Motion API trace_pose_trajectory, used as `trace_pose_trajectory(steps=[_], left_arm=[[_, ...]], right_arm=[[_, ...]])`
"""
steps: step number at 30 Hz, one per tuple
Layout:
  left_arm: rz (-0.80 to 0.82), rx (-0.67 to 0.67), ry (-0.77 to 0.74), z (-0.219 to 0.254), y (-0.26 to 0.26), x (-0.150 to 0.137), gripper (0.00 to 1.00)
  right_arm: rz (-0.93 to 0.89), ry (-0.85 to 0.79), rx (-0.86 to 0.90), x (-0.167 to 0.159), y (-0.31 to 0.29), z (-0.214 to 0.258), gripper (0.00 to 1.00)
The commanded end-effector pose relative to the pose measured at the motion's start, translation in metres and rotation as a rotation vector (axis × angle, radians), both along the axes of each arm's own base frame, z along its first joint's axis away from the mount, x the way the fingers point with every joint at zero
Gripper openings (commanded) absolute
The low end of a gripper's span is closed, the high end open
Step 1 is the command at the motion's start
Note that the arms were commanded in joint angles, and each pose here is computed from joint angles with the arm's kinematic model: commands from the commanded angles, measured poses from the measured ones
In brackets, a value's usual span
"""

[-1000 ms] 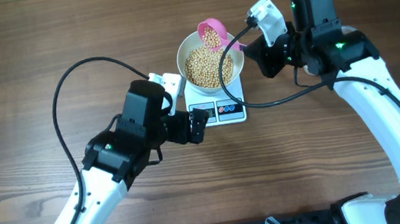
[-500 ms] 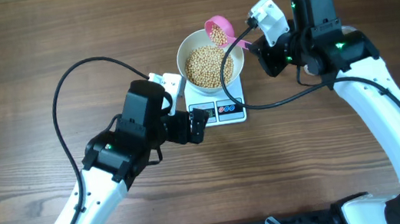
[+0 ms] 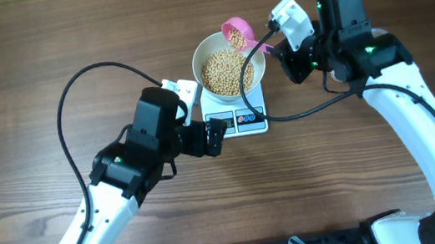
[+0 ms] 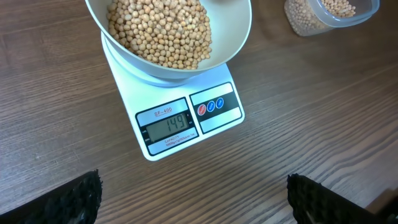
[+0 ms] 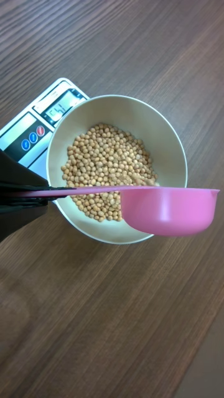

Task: Scoop item into bowl and weigh 150g on scale
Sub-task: 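Tilt the pink scoop with the right gripper to pour soybeans into the bowl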

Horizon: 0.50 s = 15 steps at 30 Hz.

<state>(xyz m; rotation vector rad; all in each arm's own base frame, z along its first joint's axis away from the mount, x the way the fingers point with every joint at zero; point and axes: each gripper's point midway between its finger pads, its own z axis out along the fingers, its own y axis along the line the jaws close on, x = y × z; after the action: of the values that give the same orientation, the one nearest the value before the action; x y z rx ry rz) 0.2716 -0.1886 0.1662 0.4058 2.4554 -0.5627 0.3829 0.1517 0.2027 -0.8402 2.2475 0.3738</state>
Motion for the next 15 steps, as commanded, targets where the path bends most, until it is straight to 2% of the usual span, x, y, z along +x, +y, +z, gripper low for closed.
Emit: trace_pose_trajectory(steps=[1, 7, 15], left_arm=[[-0.015, 0.014, -0.009, -0.0011, -0.0003, -0.0003, 1.0], [-0.015, 0.014, -0.009, -0.0011, -0.0003, -0.0003, 1.0], [-0.015, 0.014, -0.009, -0.0011, -0.0003, -0.0003, 1.0]], right_arm=[[-0.038, -0.024, 0.022, 0.0034, -0.0013, 0.0166, 0.04], [-0.133, 0.064, 0.105, -0.0003, 0.0001, 0.0148, 0.04], [-0.111, 0.091, 0.135, -0.0057, 0.0057, 0.0148, 0.04]])
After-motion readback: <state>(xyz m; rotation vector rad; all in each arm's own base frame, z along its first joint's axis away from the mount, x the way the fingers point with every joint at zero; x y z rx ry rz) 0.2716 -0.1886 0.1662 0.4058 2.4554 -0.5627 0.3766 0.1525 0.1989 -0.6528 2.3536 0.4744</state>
